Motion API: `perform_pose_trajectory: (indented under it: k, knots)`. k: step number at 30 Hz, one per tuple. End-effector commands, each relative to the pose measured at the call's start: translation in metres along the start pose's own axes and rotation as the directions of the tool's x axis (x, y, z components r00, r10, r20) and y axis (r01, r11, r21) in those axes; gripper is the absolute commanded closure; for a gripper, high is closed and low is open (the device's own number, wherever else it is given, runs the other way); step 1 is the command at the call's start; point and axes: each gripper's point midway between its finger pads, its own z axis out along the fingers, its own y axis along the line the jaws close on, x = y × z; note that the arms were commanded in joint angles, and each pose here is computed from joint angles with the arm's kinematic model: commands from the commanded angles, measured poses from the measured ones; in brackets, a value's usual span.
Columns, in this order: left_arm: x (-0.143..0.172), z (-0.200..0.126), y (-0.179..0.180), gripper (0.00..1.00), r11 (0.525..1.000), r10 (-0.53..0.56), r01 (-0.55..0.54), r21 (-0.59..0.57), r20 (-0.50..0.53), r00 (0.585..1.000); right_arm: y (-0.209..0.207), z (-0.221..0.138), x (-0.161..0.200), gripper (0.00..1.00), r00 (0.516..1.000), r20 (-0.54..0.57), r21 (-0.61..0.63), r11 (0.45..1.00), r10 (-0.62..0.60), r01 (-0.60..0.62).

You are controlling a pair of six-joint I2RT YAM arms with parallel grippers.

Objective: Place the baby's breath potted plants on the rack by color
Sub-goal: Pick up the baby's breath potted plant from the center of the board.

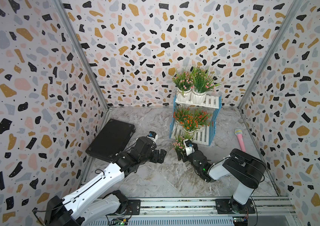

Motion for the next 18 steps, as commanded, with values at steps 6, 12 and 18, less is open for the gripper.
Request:
perform_pose_trajectory:
  k: [6,12,18]
  knots:
    - [-0.005,-0.002,-0.002,0.01,1.000,0.014,-0.015,0.010,0.026,1.000,-0.004,0.006,-0.004,0.07,1.000,0.002,0.021,1.000,0.017,-0.017]
    - [-0.004,-0.002,-0.002,0.01,1.000,0.013,-0.013,0.010,0.026,1.000,-0.004,0.002,-0.010,0.23,1.000,0.018,0.013,1.000,0.016,-0.016]
    - [-0.005,-0.003,-0.002,0.01,1.000,0.012,-0.012,0.007,0.028,1.000,-0.005,-0.018,-0.027,0.29,0.999,0.027,-0.016,0.999,0.029,-0.028]
